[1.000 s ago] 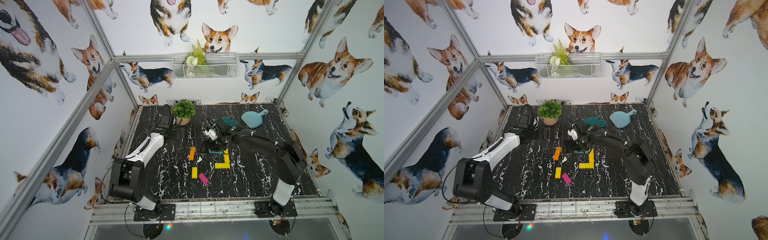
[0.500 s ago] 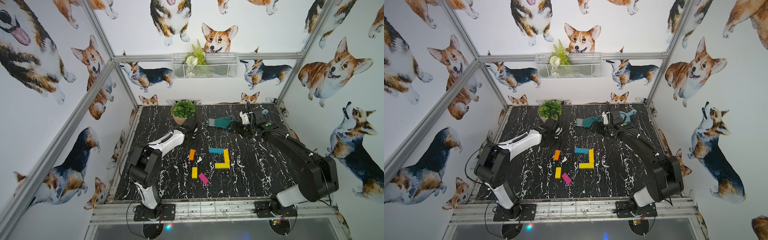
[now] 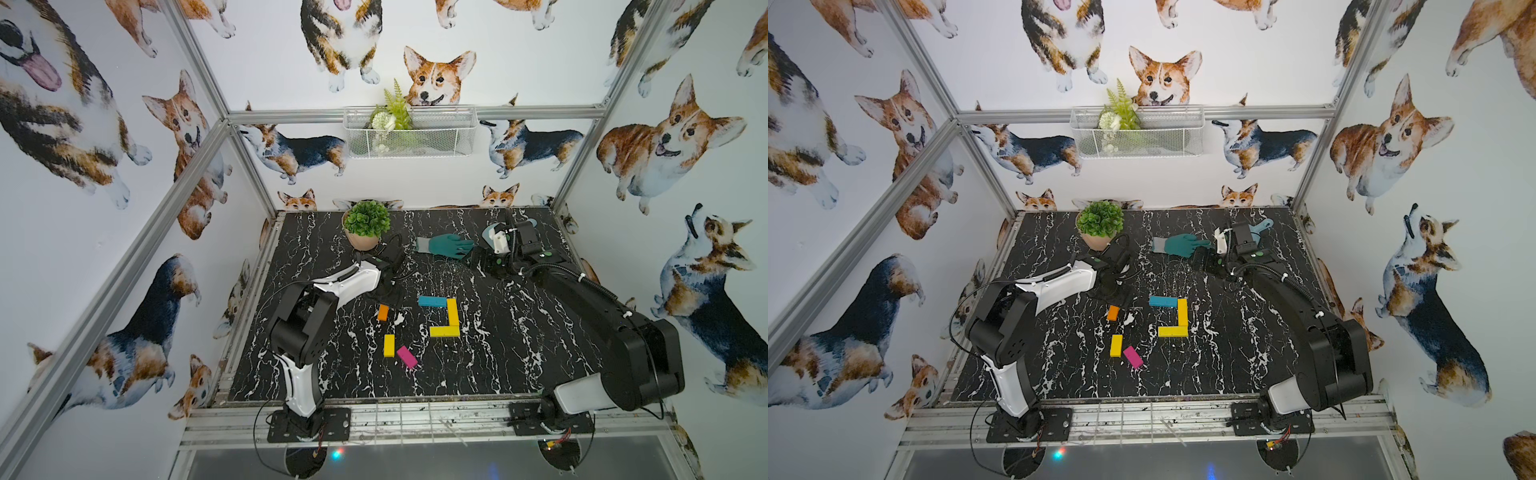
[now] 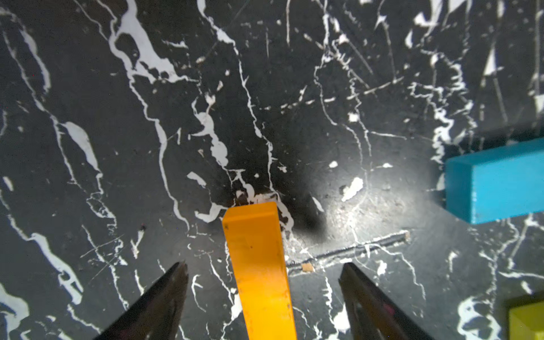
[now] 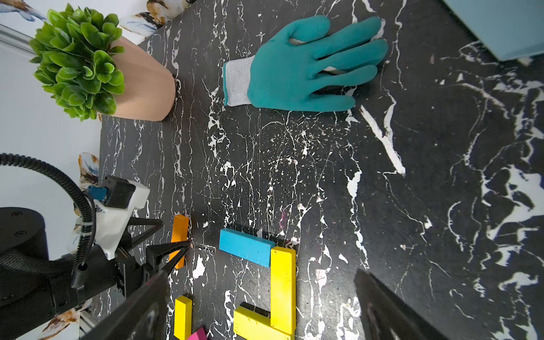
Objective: Assemble the letter p with building blocks
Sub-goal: Pick up the building block from the center of the board.
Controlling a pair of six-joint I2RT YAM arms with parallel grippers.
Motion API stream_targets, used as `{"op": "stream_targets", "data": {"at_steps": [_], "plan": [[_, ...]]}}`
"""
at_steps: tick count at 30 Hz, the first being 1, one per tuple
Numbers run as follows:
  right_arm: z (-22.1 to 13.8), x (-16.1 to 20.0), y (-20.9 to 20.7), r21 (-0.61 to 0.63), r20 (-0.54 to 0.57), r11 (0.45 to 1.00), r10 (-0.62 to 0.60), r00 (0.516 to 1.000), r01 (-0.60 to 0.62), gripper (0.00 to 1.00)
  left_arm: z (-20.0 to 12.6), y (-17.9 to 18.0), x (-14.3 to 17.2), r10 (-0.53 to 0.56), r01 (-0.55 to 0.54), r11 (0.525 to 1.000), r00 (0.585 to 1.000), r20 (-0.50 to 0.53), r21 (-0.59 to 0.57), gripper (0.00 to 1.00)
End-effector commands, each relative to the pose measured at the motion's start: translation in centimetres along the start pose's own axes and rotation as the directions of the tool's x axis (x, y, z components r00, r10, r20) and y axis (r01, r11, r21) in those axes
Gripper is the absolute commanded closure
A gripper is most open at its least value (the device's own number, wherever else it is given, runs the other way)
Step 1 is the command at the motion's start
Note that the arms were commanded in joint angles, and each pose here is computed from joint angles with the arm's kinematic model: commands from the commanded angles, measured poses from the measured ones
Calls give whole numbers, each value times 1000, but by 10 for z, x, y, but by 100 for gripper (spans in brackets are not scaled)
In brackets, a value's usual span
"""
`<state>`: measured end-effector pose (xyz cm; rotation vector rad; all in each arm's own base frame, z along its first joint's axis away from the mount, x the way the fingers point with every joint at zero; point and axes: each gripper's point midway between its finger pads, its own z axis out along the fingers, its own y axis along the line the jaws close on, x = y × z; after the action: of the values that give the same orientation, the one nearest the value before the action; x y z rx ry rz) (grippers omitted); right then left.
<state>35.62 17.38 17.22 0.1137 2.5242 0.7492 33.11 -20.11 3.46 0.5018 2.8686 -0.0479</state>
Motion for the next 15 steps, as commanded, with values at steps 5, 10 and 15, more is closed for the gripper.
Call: {"op": "stream_targets", "data": {"at_steps": [5,10,15], "plan": [[-1,-5,6,-37,21,999,-10,1000,11,0,8,0,11,-39,39,999,999,-23,6,23],[0,-3,6,-39,14,999,-8,1000,8,0,14,-4,10,-61,62,997,998,-21,37,34],[-3,-4,5,-33,19,999,-14,1000,15,0,20,-7,9,-88,89,994,996,-18,68,41]]}}
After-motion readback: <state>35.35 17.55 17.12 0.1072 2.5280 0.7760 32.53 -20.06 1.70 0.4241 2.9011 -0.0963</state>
